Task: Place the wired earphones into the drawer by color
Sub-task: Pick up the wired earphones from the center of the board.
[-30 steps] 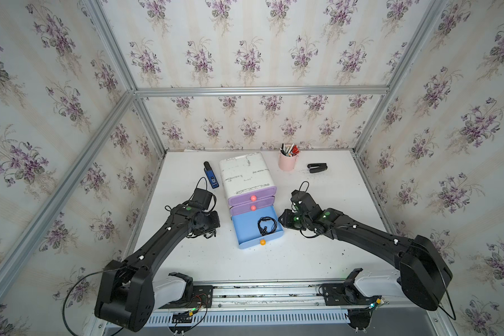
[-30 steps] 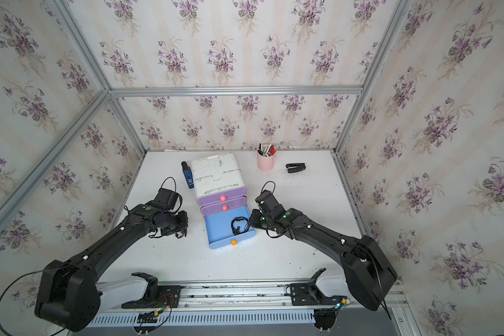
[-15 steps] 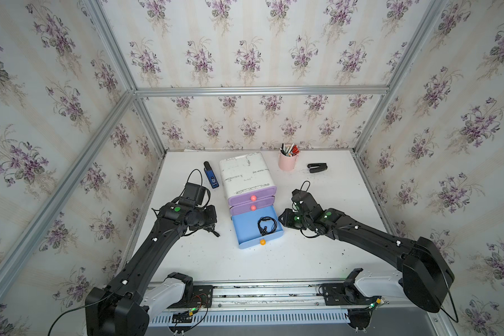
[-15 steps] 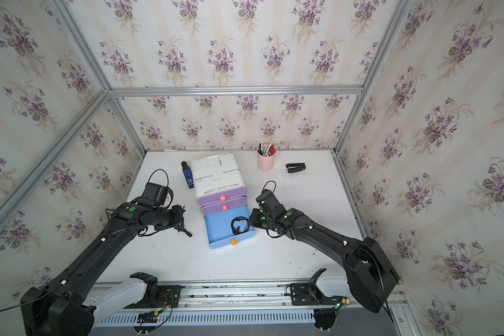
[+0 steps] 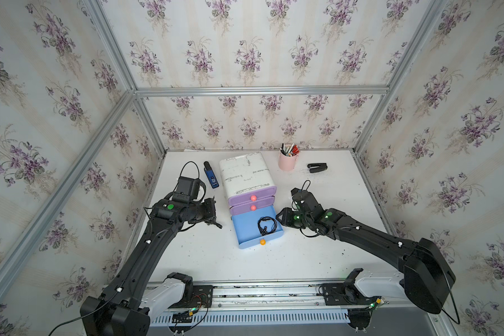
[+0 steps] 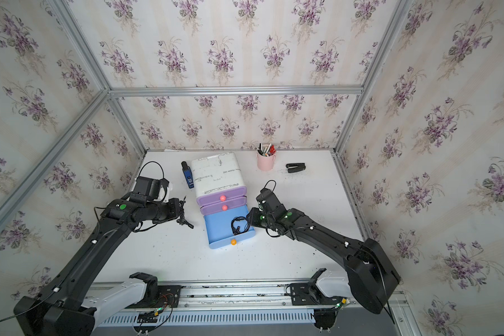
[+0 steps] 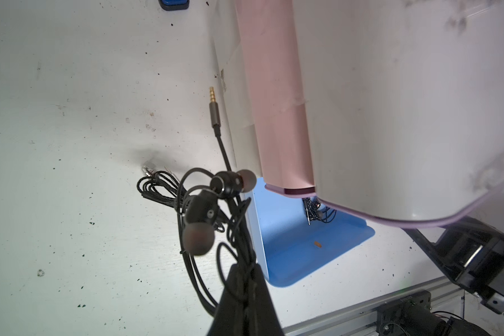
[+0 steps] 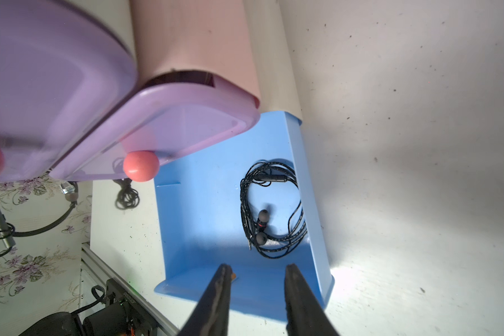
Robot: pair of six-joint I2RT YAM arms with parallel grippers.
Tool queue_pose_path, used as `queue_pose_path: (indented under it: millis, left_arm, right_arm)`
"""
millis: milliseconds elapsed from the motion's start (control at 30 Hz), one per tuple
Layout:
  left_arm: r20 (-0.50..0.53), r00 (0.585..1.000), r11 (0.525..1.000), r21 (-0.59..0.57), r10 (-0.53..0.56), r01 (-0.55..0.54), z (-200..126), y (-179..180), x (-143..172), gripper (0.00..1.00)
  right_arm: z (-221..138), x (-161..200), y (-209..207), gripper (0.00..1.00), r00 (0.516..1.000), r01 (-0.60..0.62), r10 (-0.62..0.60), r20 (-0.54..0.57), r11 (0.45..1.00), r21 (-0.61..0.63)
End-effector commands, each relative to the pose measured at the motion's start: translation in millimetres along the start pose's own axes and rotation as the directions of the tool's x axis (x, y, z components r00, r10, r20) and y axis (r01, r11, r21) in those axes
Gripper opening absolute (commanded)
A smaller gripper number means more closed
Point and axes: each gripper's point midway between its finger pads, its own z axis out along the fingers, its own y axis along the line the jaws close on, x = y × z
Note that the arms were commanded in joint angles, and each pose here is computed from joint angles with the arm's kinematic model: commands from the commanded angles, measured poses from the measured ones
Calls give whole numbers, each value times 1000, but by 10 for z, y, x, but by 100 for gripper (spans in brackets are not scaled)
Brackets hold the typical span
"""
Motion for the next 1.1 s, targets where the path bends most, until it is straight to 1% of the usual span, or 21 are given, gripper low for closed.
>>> queue_pose_path:
  millis: [0, 167, 333, 433, 533, 567, 633, 800, 933, 1067]
  left_arm:
    - [12, 1000, 998, 61, 4, -5, -8, -99, -34, 0]
    - [33, 999, 997, 72, 2, -5, -66, -121, -68, 0]
    - [52, 999, 997, 77, 6, -10, -147, -142, -111, 0]
    - [56, 998, 997, 75, 2, -6, -143, -122, -117, 1]
    - [47, 999, 998, 62, -12, 9, -80, -48, -98, 1]
    - [31, 999, 997, 78, -14, 11, -50, -59, -63, 1]
    - [23, 1000, 998, 60, -22, 20, 13, 9, -40, 0]
    - [3, 998, 992, 108, -62, 61, 195, 70, 13, 0]
    - [-1, 997, 990, 117, -77, 77, 321, 138, 54, 0]
    - [-11, 996, 992, 88, -91, 92, 443, 261, 123, 0]
  right_arm:
    - [6, -9, 36, 35, 1000, 10, -10, -1, 1000, -15]
    - [-3, 13, 67, 35, 1000, 13, -13, -3, 999, -42]
    - [-15, 24, 225, 40, 1000, 21, -22, -6, 991, -135]
    - [-4, 38, 278, 44, 1000, 17, -20, -15, 987, -161]
    - [11, 56, 315, 45, 999, 17, -23, -30, 985, -172]
    - [15, 59, 322, 45, 999, 20, -26, -33, 985, -171]
    - [18, 63, 324, 45, 999, 24, -30, -35, 986, -165]
    - [16, 71, 300, 45, 999, 22, -28, -35, 988, -153]
    - [8, 75, 282, 45, 999, 25, -30, -33, 989, -146]
    - [0, 76, 262, 45, 999, 28, -32, -32, 990, -136]
